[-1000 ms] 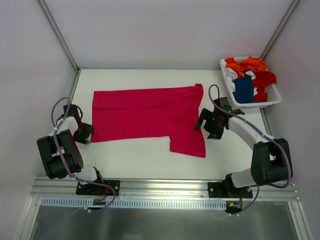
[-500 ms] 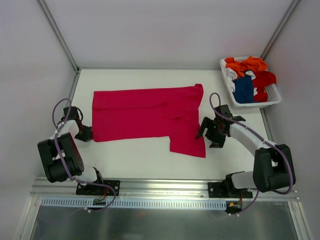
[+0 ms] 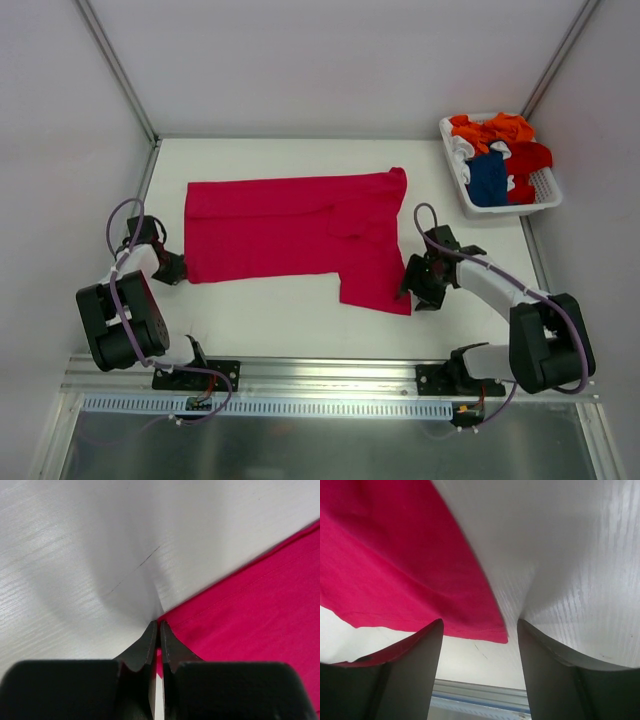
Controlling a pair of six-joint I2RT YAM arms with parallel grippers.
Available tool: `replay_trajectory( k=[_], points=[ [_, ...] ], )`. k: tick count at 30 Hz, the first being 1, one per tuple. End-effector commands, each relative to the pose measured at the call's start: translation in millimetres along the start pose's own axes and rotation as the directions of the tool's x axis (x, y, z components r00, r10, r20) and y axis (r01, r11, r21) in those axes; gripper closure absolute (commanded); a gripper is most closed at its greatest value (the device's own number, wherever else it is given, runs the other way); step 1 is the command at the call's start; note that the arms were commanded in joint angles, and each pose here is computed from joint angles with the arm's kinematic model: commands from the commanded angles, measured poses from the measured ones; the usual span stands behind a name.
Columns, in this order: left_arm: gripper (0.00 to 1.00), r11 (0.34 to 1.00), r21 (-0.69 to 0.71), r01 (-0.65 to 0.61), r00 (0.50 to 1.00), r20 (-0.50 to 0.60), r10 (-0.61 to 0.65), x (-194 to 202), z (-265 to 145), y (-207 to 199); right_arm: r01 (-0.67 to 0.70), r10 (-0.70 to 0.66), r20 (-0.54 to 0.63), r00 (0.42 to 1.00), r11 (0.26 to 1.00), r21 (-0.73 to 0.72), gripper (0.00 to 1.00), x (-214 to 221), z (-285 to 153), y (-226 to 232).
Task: Fold and stack the t-shirts
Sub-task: Fold the tshirt
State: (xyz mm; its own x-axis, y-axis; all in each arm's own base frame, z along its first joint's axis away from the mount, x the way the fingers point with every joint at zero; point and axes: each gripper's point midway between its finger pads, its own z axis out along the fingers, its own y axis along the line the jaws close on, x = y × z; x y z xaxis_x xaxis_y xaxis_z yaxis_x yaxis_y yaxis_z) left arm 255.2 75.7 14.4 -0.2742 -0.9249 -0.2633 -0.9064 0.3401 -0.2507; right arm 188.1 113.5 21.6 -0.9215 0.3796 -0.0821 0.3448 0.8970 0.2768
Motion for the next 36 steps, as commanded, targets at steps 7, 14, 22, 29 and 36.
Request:
replay_trajectory(
  k=[7, 14, 22, 29, 36],
  points=[
    [1.0, 1.0, -0.007, -0.015, 1.0, -0.024, 0.015, 11, -3, 13, 0.001, 0.004, -0.044, 0.999, 0.993, 0.115, 0.38, 38, -1, -33],
    [1.0, 1.0, -0.001, -0.01, 1.0, -0.013, 0.01, 10, -4, 12, 0.064, -0.053, -0.071, 0.996, 0.986, 0.155, 0.64, 40, 8, -33],
    [1.0, 0.997, 0.036, -0.064, 0.998, 0.005, 0.064, 4, -11, 6, 0.073, -0.076, 0.013, 0.997, 0.985, 0.154, 1.0, 26, -2, -29],
    [1.0, 0.972, 0.153, -0.176, 0.983, 0.088, 0.164, -9, -40, -14, 0.098, -0.111, 0.178, 0.978, 0.992, 0.08, 0.99, -18, -42, 6],
    [1.0, 0.939, 0.214, -0.268, 0.953, 0.202, 0.226, -31, -77, -34, 0.116, -0.117, 0.274, 0.955, 0.993, 0.018, 1.0, -65, -75, 34]
  ],
)
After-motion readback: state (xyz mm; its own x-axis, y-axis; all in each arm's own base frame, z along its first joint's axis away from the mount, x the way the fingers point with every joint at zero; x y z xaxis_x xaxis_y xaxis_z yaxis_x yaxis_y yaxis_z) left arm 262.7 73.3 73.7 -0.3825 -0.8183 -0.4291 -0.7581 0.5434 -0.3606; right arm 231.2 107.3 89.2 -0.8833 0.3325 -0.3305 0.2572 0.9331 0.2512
